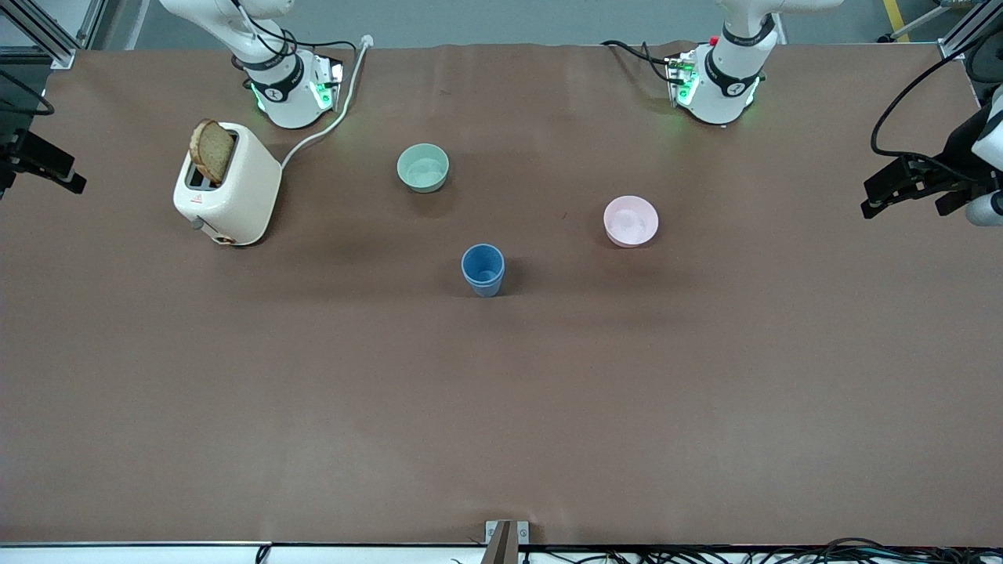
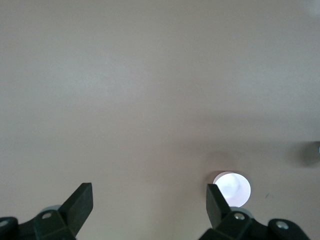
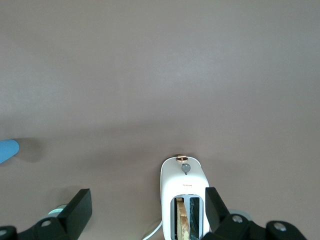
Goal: Stack blue cups with both arms
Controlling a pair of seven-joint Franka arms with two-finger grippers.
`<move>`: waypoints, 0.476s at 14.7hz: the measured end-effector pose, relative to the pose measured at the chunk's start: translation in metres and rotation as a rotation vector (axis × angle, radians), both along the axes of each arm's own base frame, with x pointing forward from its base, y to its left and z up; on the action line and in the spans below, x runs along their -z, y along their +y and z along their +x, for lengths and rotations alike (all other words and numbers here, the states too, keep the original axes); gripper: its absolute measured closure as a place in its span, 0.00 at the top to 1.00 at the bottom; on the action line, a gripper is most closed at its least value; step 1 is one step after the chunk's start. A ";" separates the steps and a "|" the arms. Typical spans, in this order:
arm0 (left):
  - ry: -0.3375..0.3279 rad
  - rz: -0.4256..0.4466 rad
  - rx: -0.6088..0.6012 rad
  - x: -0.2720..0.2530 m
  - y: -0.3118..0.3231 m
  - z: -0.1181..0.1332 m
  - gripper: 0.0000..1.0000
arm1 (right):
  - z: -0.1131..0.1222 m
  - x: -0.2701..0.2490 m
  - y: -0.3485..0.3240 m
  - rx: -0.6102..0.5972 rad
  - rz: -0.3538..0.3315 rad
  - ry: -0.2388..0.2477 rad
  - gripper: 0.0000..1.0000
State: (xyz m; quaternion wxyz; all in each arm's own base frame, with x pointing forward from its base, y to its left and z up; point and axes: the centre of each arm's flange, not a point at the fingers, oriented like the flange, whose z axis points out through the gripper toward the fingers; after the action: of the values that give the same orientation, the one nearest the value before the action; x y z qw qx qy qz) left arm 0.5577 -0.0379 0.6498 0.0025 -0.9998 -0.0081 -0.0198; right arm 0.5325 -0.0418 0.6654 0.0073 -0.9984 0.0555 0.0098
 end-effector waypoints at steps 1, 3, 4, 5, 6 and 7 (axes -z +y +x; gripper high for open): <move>-0.005 0.000 0.000 -0.002 0.000 0.000 1.00 | 0.001 0.001 0.000 0.000 0.000 -0.001 1.00; -0.013 -0.001 0.000 -0.006 0.000 0.000 1.00 | 0.001 0.000 -0.001 0.002 0.000 -0.006 1.00; -0.015 -0.001 0.000 -0.007 0.000 0.000 1.00 | 0.002 0.000 -0.002 0.004 -0.001 -0.010 1.00; -0.016 -0.001 0.000 -0.008 0.000 0.000 1.00 | 0.002 -0.001 -0.003 0.006 -0.001 -0.013 1.00; -0.016 -0.001 0.000 -0.008 0.000 0.000 1.00 | 0.002 -0.001 -0.004 0.004 -0.001 -0.014 1.00; -0.016 -0.001 0.000 -0.008 0.000 0.000 1.00 | 0.002 0.000 -0.003 -0.004 0.000 -0.014 1.00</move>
State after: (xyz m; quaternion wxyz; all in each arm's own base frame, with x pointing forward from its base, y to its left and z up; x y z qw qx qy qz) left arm 0.5576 -0.0380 0.6574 0.0018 -0.9996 -0.0080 -0.0278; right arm 0.5349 -0.0451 0.6659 0.0075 -0.9985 0.0537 0.0025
